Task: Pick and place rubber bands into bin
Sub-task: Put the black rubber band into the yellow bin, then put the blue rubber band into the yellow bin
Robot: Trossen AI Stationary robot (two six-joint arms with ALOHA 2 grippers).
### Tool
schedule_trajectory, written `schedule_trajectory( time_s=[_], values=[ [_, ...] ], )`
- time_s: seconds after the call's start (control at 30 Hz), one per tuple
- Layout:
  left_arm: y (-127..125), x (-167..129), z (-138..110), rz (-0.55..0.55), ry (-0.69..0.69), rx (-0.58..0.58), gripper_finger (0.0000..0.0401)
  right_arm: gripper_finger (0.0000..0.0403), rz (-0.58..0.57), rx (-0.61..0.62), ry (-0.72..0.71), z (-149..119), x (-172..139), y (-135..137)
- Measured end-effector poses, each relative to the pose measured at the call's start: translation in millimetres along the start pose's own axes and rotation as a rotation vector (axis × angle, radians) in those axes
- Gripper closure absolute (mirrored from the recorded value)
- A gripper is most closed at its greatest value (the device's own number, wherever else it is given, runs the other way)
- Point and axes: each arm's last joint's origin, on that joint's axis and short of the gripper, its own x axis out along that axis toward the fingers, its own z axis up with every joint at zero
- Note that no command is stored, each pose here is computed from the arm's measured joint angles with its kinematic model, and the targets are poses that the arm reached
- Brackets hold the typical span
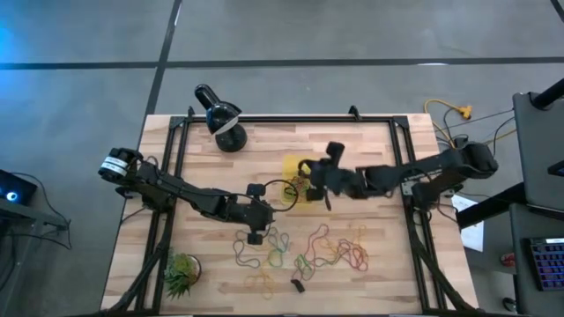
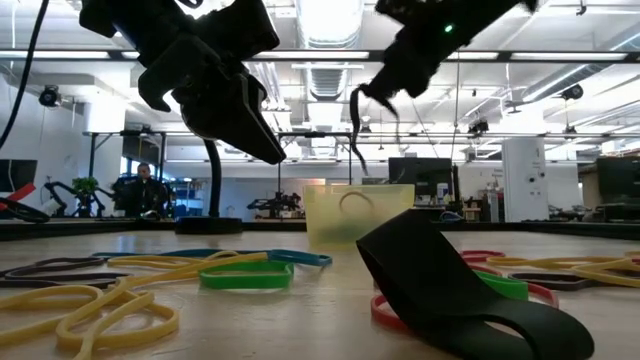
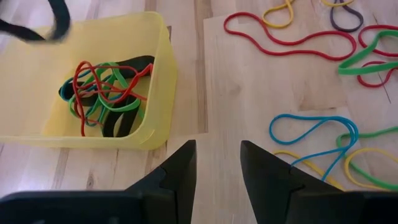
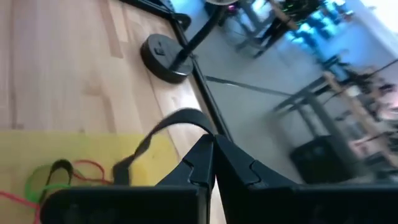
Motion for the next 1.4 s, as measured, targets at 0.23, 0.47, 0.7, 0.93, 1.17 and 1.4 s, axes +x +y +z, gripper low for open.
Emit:
schedule_trajectory(
  time_s=[0.23, 0.47, 0.7, 0.93, 1.17, 1.4],
  values=[
    [0.0, 0.2, -1.4, 0.0, 0.004, 0.018, 0.0292, 0.0394, 0.084, 0.054, 0.034, -12.8, 37.8, -15.0],
    [0.0, 1.0, -4.4, 0.001, 0.012, 0.021, 0.0292, 0.0394, 0.155, 0.032, 0.1, -30.7, 66.9, 0.7],
    [-0.1, 1.0, -4.2, 0.001, 0.011, 0.021, 0.0292, 0.0377, 0.303, 0.033, 0.131, -42.2, 78.4, 16.4],
    [-0.1, 1.1, -4.6, 0.0, 0.012, 0.021, 0.0292, 0.0313, 0.313, 0.06, 0.127, -38.2, 71.6, 10.2],
    [0.0, 1.0, -4.6, 0.0, 0.012, 0.021, 0.0292, 0.027, 0.357, 0.076, 0.173, -37.9, 58.1, 1.6],
    [-3.0, 0.0, -13.2, -0.071, 0.099, -0.008, 0.0292, 0.0255, 0.532, 0.132, 0.183, -32.5, 33.7, -3.0]
  ],
)
